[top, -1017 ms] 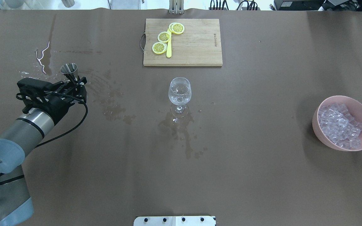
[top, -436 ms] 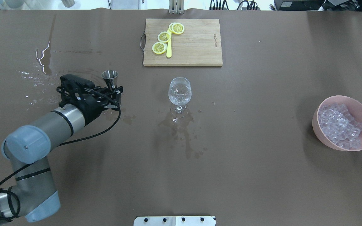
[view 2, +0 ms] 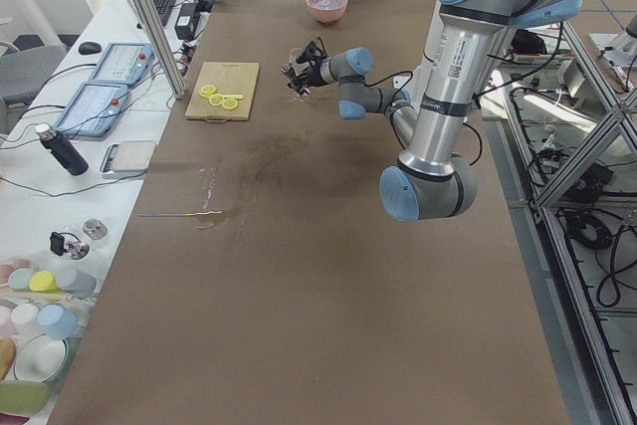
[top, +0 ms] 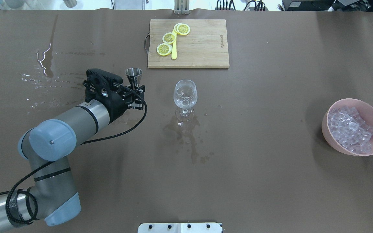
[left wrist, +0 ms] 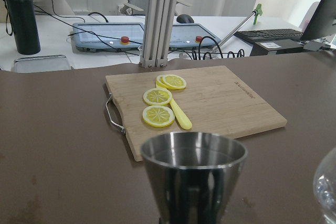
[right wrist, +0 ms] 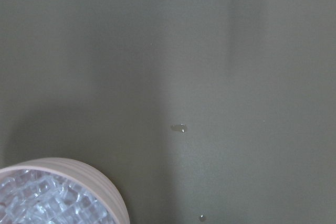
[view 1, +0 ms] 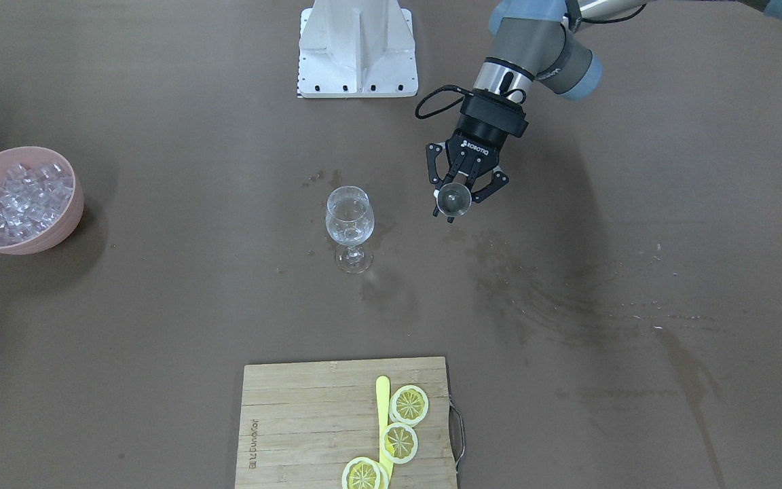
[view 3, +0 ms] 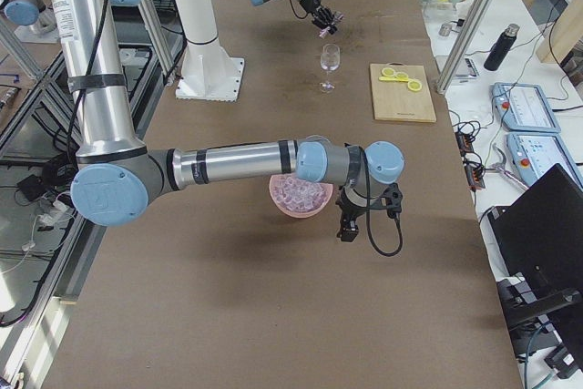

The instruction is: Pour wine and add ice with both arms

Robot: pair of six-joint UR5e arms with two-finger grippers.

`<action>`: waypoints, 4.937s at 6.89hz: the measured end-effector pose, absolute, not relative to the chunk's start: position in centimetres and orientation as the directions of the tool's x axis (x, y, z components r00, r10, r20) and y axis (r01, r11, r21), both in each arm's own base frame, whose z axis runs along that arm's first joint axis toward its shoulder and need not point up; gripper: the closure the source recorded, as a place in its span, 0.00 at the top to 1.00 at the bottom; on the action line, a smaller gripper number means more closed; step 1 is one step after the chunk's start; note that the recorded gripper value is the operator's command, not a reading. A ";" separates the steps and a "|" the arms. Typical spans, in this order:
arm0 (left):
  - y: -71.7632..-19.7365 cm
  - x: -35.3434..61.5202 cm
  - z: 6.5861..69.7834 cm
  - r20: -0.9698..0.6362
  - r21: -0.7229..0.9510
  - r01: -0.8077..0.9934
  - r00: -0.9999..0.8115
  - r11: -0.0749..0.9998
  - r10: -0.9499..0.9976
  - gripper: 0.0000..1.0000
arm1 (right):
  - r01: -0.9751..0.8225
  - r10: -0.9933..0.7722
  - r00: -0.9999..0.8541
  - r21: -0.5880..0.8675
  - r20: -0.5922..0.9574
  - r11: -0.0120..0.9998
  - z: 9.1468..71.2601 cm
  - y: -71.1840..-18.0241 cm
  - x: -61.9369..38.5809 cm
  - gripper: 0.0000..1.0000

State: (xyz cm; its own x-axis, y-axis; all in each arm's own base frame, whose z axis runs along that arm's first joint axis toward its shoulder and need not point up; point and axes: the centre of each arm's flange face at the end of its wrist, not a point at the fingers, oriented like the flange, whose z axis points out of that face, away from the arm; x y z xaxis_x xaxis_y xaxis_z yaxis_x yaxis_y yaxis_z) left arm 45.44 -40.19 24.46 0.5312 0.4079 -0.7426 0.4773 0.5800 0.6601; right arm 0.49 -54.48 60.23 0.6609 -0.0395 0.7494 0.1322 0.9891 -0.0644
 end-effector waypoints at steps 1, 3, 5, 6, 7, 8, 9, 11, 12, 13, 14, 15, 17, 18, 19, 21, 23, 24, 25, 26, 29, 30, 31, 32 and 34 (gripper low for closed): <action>-40.0 45.3 23.3 -0.748 0.656 0.484 0.516 0.579 0.418 0.00 | 0.132 -0.036 0.658 -0.068 0.753 0.989 60.4 -54.5 0.4 1.00; -39.7 45.9 21.9 -0.733 0.673 0.450 0.510 0.586 0.450 0.00 | 0.133 -0.032 0.653 -0.072 0.757 0.988 60.5 -54.5 0.3 1.00; -39.3 46.9 20.5 -0.688 0.719 0.373 0.501 0.587 0.524 0.00 | 0.127 -0.019 0.638 -0.081 0.770 0.989 60.5 -54.5 0.1 1.00; -39.0 47.1 19.6 -0.666 0.741 0.344 0.486 0.577 0.565 0.00 | 0.124 -0.013 0.632 -0.085 0.775 0.989 60.4 -54.5 0.0 1.00; -38.8 47.2 18.8 -0.659 0.749 0.332 0.468 0.573 0.589 0.00 | 0.124 -0.011 0.631 -0.087 0.776 0.988 60.4 -54.5 -0.1 1.00; -38.7 47.3 18.4 -0.655 0.752 0.320 0.454 0.576 0.603 0.00 | 0.128 -0.012 0.631 -0.089 0.776 0.988 60.5 -54.5 -0.3 1.00; -38.8 47.2 18.2 -0.650 0.756 0.300 0.449 0.582 0.613 0.00 | 0.135 -0.015 0.631 -0.090 0.776 0.987 60.5 -54.5 -0.7 1.00; -39.7 46.6 17.2 -0.627 0.770 0.248 0.461 0.587 0.628 0.00 | 0.145 -0.018 0.631 -0.096 0.775 0.985 60.8 -54.5 -1.3 1.00; -39.9 46.3 16.4 -0.622 0.772 0.227 0.465 0.594 0.630 0.00 | 0.146 -0.018 0.631 -0.097 0.776 0.985 60.8 -54.7 -1.4 1.00; -40.1 45.9 15.4 -0.620 0.769 0.205 0.471 0.605 0.628 0.00 | 0.143 -0.019 0.631 -0.092 0.776 0.986 60.5 -55.2 -1.5 1.00; -40.0 45.5 14.5 -0.614 0.769 0.184 0.479 0.613 0.627 0.00 | 0.136 -0.023 0.630 -0.082 0.776 0.987 59.8 -55.7 -1.6 1.00; -39.9 45.2 14.1 -0.605 0.771 0.163 0.487 0.615 0.630 0.00 | 0.133 -0.032 0.629 -0.066 0.777 0.989 59.0 -56.0 -1.6 1.00; -39.9 45.3 14.1 -0.592 0.771 0.128 0.503 0.623 0.629 0.00 | 0.118 -0.061 0.629 -0.018 0.775 0.993 56.3 -56.0 -1.2 1.00; -40.0 45.5 13.6 -0.580 0.772 0.103 0.518 0.627 0.629 0.00 | 0.101 -0.058 0.631 -0.008 0.774 0.995 55.2 -55.7 -0.8 1.00; -40.1 45.8 12.5 -0.561 0.775 0.071 0.535 0.628 0.631 0.00 | 0.088 -0.054 0.632 -0.002 0.773 0.996 54.4 -55.5 -0.5 1.00; -40.3 46.0 10.6 -0.533 0.772 0.013 0.558 0.635 0.636 0.00 | 0.080 -0.048 0.633 -0.003 0.773 0.997 54.1 -55.4 -0.3 1.00; -40.6 46.1 8.6 -0.495 0.762 -0.063 0.585 0.644 0.642 0.00 | 0.078 -0.043 0.634 -0.009 0.772 0.997 54.4 -55.4 -0.3 1.00; -40.6 46.2 8.5 -0.474 0.757 -0.098 0.598 0.646 0.646 0.00 | 0.078 -0.042 0.634 -0.010 0.772 0.997 54.4 -55.5 -0.3 1.00; -40.7 46.3 8.7 -0.456 0.750 -0.128 0.610 0.649 0.648 0.00 | 0.078 -0.041 0.634 -0.012 0.772 0.997 54.5 -55.5 -0.3 1.00; -40.8 46.4 8.9 -0.446 0.742 -0.148 0.619 0.653 0.647 0.00 | 0.078 -0.039 0.635 -0.014 0.772 0.997 54.7 -55.5 -0.3 1.00; -41.7 46.4 8.6 -0.404 0.731 -0.202 0.642 0.652 0.652 0.00 | 0.079 -0.035 0.636 -0.020 0.771 0.997 55.0 -55.5 -0.3 1.00; -42.0 46.9 8.3 -0.397 0.725 -0.214 0.647 0.654 0.651 0.00 | 0.079 -0.033 0.636 -0.023 0.771 0.997 55.2 -55.5 -0.3 1.00; -42.5 47.6 8.0 -0.393 0.720 -0.222 0.651 0.658 0.649 0.00 | 0.080 -0.030 0.637 -0.027 0.770 0.996 55.4 -55.6 -0.3 1.00; -42.9 48.0 7.5 -0.383 0.714 -0.237 0.656 0.659 0.651 0.00 | 0.081 -0.030 0.637 -0.028 0.770 0.996 55.5 -55.7 -0.4 1.00; -43.6 47.5 6.2 -0.352 0.691 -0.293 0.662 0.661 0.661 0.00 | 0.080 -0.029 0.637 -0.029 0.770 0.996 55.4 -55.8 -0.4 1.00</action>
State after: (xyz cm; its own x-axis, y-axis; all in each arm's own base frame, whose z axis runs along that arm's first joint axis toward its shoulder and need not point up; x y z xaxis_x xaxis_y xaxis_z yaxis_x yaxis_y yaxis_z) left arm 47.50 -43.60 6.23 0.6622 0.6614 -0.3521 -0.2930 0.6611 0.6908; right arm -0.40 -55.81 55.44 0.6369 -0.0294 0.7704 0.0805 0.9963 -0.0286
